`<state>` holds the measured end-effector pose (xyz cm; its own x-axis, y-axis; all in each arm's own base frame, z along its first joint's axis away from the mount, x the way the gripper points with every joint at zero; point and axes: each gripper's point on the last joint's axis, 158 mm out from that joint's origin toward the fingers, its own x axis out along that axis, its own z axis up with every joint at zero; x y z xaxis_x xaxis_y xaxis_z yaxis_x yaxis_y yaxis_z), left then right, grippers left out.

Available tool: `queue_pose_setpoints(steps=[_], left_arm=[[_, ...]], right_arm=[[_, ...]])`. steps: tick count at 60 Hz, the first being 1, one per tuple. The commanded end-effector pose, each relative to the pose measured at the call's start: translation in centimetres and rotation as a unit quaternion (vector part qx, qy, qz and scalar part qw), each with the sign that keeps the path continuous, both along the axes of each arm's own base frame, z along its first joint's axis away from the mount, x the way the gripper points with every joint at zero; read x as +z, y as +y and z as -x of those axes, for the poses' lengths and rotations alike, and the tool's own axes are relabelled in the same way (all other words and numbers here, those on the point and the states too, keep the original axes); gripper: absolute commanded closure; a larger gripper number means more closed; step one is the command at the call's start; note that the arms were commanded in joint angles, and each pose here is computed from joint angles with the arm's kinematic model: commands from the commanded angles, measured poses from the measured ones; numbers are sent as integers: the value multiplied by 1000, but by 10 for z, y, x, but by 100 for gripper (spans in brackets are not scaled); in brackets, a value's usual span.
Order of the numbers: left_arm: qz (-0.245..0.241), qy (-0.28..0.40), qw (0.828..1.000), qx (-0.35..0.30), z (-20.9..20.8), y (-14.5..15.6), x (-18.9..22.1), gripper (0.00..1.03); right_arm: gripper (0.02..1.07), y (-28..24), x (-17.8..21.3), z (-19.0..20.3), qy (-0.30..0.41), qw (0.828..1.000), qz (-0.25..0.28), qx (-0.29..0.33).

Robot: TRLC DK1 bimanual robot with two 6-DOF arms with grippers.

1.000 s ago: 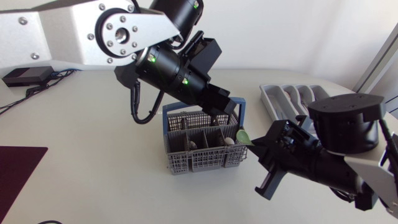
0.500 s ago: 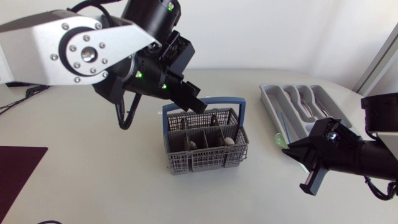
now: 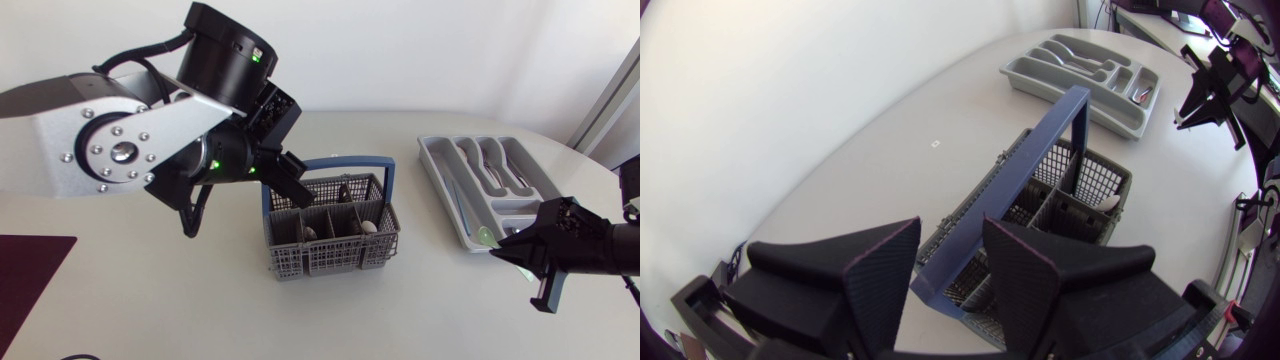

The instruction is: Sort the cutlery from the basket into the organizer compartments.

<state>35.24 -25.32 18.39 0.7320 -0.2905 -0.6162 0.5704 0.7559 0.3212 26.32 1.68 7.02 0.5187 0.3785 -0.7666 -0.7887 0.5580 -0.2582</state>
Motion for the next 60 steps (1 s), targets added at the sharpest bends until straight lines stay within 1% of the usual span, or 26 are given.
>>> queue_pose_setpoints(steps=[1, 12, 24, 41, 45, 60], left_arm=[[-6, -9, 1000, -5, 4, 3, 0, 59], [-13, -6, 1000, -9, 6, 4, -6, 59], [-21, -8, 1000, -20, 11, 2, -10, 59], [-37, -14, 998, -53, 24, -4, -14, 56], [-37, -14, 997, -62, 28, -7, -14, 55], [-39, -11, 994, -98, 42, -27, -17, 53]], right_arm=[[102, -18, -5, -9, -3, 999, 22, 29], [102, -61, -18, -28, -1, 997, 57, 50], [102, -100, -29, -49, -12, 991, 95, 90], [102, -148, -50, -75, -32, 977, 171, 122], [102, -159, -58, -77, -22, 974, 186, 131], [102, -188, -70, -93, -21, 962, 231, 147]])
